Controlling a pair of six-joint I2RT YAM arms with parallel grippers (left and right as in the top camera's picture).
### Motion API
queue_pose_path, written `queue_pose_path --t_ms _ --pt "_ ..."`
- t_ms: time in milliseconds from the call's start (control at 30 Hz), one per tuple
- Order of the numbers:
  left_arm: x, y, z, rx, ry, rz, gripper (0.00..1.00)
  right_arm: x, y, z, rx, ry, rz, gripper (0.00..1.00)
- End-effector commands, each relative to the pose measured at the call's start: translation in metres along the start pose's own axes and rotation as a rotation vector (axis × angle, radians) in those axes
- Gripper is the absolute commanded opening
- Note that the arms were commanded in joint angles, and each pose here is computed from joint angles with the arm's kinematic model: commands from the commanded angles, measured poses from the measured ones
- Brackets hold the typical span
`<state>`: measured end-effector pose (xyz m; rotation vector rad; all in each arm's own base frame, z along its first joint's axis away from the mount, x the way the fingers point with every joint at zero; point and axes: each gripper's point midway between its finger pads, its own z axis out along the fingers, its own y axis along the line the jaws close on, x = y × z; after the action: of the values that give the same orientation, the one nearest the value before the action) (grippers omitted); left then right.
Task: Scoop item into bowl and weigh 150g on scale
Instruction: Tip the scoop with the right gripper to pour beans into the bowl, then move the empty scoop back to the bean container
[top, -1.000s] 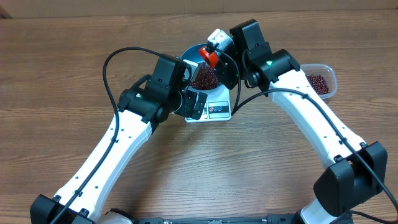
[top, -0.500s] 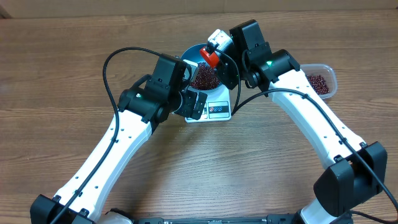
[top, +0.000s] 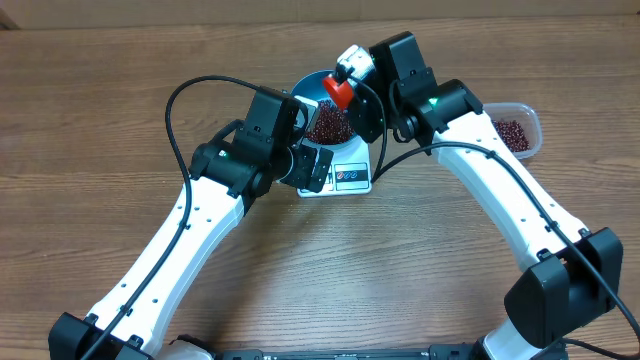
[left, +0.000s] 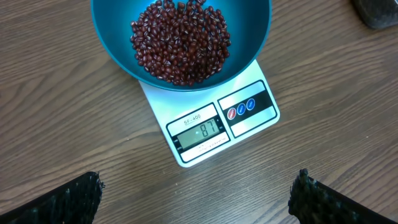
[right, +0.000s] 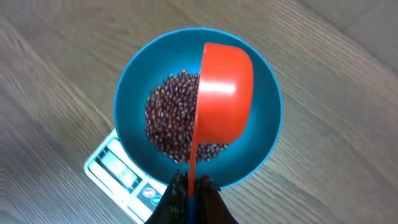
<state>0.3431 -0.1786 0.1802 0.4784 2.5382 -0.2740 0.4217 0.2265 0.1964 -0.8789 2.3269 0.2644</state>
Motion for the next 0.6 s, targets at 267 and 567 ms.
queue_pose_path --t_ms 267,567 --pt "-0.001 -0.002 -0.003 0.012 -0.008 0.019 1.0 -0.009 -0.074 -0.085 -0.09 -0.185 0.454 0.04" --pt "-0.001 -0.002 -0.003 0.012 -0.008 0.019 1.0 0.103 -0.175 -0.141 0.419 0.064 0.658 0.03"
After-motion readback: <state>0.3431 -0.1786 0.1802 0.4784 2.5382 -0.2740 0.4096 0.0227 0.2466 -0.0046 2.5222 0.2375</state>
